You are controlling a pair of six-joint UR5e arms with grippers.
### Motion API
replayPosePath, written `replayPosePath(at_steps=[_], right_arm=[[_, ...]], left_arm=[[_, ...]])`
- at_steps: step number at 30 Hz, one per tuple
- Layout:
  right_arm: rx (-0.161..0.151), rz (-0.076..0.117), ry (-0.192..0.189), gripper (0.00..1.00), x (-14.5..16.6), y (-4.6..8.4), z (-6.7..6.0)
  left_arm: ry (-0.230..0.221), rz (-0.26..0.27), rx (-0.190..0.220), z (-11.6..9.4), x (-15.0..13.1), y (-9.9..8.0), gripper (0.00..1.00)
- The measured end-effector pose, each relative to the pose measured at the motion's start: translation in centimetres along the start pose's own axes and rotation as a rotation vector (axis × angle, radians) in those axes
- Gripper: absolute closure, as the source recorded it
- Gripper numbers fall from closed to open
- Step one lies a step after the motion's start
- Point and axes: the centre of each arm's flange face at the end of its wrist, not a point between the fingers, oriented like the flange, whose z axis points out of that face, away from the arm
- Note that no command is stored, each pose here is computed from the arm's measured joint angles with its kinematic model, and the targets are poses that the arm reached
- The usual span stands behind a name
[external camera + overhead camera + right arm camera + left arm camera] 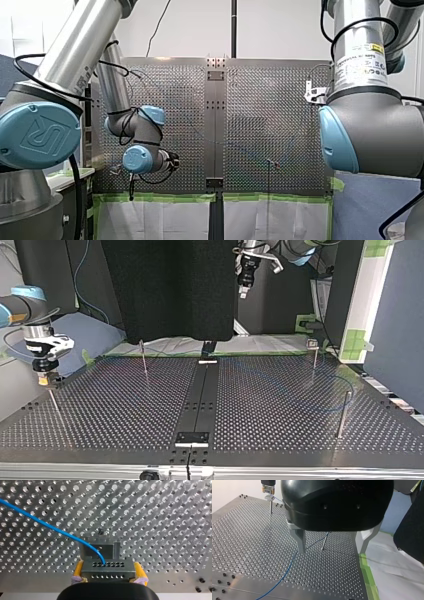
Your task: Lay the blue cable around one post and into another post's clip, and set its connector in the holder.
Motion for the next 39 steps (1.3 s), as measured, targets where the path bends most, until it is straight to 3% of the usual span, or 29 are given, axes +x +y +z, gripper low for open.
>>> replayPosePath(at_steps=[13, 23, 39], right_arm=[[0.078, 0.007, -0.007, 0.98, -1.8, 0.6, 0.3], [0.088, 0.003, 0.003, 0.98, -2.0, 0.7, 0.5], [0.116, 0.022, 0.029, 0.98, -1.6, 0.9, 1.0]], left_arm=[[0.009, 0.003, -0.005, 0.0, 0.0, 0.2, 0.0], [0.012, 0.004, -0.009, 0.0, 0.1, 0.2, 0.0], [0.011, 0.007, -0.011, 0.1, 0.0, 0.3, 0.0]])
